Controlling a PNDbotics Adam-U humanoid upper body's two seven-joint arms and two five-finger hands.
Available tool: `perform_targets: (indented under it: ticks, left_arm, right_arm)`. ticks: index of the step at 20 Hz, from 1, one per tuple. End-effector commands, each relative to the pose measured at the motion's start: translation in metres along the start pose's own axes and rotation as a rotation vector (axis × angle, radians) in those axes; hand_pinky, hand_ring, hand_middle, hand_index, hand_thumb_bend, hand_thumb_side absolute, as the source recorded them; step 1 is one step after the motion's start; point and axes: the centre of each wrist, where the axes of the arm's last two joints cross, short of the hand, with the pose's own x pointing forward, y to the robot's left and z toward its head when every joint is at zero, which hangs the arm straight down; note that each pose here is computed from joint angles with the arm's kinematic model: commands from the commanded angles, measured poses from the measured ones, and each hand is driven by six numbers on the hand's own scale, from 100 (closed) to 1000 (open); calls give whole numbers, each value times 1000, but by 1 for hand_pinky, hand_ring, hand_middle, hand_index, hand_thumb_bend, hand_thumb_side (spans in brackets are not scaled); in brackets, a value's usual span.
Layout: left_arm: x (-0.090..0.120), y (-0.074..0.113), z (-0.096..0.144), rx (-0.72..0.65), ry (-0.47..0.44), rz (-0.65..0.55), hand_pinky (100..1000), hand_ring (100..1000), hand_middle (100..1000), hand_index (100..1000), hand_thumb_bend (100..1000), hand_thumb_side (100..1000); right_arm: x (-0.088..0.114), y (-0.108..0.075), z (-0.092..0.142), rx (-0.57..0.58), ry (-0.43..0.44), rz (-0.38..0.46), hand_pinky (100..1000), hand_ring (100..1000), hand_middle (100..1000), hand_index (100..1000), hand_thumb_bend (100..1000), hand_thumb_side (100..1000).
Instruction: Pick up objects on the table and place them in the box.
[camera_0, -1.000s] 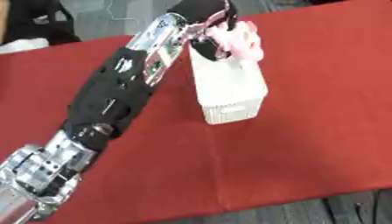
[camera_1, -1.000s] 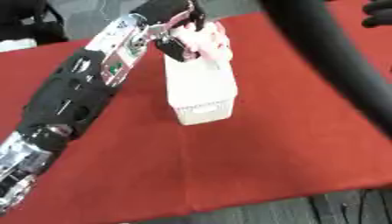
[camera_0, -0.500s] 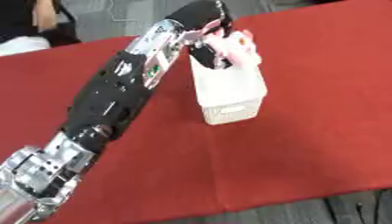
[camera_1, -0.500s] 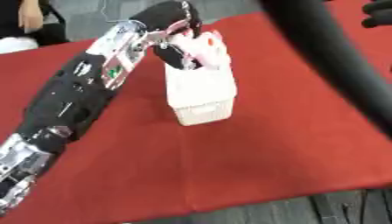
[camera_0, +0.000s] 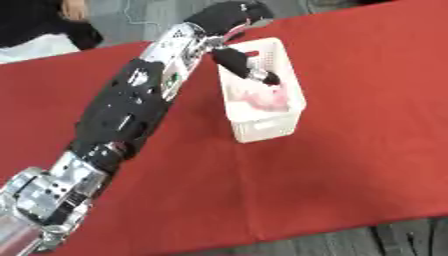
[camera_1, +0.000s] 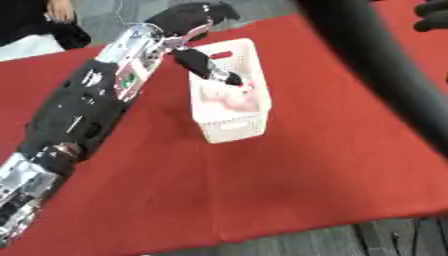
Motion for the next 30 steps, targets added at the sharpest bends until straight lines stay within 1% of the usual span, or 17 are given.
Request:
perform_targets:
  ticks: [1,2,3,4,5,6,7,11,14,15,16,17,18,20,23,24,30]
  left_arm:
    - [-10,17,2,44,20,-36,828,920,933,980,857,883]
    - [-10,19,2,65,26,-34,803,905,925,971,772,882]
    - [-11,22,3,93,29,-26,732,867,912,956,489,944]
    - [-11,29,6,176,28,10,704,847,903,956,341,968]
    - [-11,34,9,254,24,59,686,837,903,959,248,1000]
    - [-11,37,14,337,13,130,647,820,904,955,152,1000]
    - [-9,40,19,402,-2,206,635,816,905,953,118,1000]
    - [2,54,54,612,-107,535,615,809,904,941,100,1000]
    - [16,65,86,725,-174,673,623,793,890,936,100,1000]
    - [20,68,96,755,-183,688,628,796,889,935,100,1000]
    - [26,71,104,788,-195,690,639,800,890,936,100,1000]
    - [32,74,112,817,-213,694,646,804,894,936,100,1000]
    - [36,74,118,852,-218,699,656,809,889,932,100,1000]
    - [40,70,126,923,-195,701,661,812,893,931,100,1000]
    - [45,60,133,1026,-147,737,665,817,898,931,100,1000]
    - [47,58,135,1054,-139,751,674,830,907,932,124,1000]
    - [58,52,138,1151,-130,826,674,831,913,933,184,1000]
  right_arm:
    - [3,-5,-5,-5,-21,14,605,692,791,714,100,803]
    - [3,-5,-5,-6,-20,14,605,692,791,714,100,803]
    - [3,-5,-5,-7,-20,14,606,694,791,713,100,803]
    - [3,-5,-5,-8,-19,14,606,695,791,714,100,804]
    - [2,-5,-5,-8,-19,15,606,696,791,714,100,804]
    - [2,-6,-5,-8,-20,17,607,699,790,714,100,804]
    - [2,-6,-5,-9,-22,19,607,700,790,714,100,804]
    - [2,-8,-5,-25,-17,20,631,726,789,736,100,802]
    - [2,-10,-3,-50,-8,22,661,759,793,770,100,799]
    - [2,-10,-3,-57,-9,23,661,760,793,773,100,742]
    - [2,-10,-3,-64,-10,22,665,764,794,777,100,798]
    - [2,-10,-2,-72,-11,23,667,766,794,778,100,776]
    - [2,-10,-2,-83,-12,22,673,772,796,778,100,795]
    - [1,-10,-2,-104,-14,21,688,785,810,787,100,795]
    - [1,-11,-2,-139,-18,25,695,792,819,793,100,794]
    - [1,-11,-2,-147,-18,27,699,795,825,794,100,794]
    - [1,-9,-1,-167,-15,35,697,792,825,792,100,791]
